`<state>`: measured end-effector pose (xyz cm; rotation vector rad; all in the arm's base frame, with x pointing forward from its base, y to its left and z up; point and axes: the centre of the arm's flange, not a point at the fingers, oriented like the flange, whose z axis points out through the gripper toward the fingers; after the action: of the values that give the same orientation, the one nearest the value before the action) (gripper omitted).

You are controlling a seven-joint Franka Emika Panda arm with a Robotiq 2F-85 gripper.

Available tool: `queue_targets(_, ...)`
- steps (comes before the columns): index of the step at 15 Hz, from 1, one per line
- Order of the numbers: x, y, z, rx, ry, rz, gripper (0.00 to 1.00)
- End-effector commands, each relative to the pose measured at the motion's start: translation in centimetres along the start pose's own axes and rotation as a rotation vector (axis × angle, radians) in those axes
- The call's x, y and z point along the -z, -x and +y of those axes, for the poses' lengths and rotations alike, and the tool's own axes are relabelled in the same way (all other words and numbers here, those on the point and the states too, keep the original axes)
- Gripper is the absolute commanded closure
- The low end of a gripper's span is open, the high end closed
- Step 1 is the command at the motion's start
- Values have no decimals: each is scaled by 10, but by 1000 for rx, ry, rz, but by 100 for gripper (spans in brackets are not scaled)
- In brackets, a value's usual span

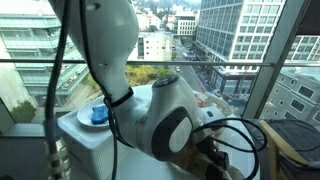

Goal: Put the pink shirt on the white towel, wrap up the pink shirt with the towel

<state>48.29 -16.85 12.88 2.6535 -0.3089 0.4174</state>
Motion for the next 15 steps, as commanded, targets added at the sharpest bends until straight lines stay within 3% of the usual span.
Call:
queue_targets(1,18,-33,-12,-41,-3,95,100)
queue_targets(5,27,-62,-32,-45,-64,205,100)
queue_targets(10,20,-103,-76,-88,-232,288,100)
queue_targets(15,-14,-105,-98,-193,-440,195,100)
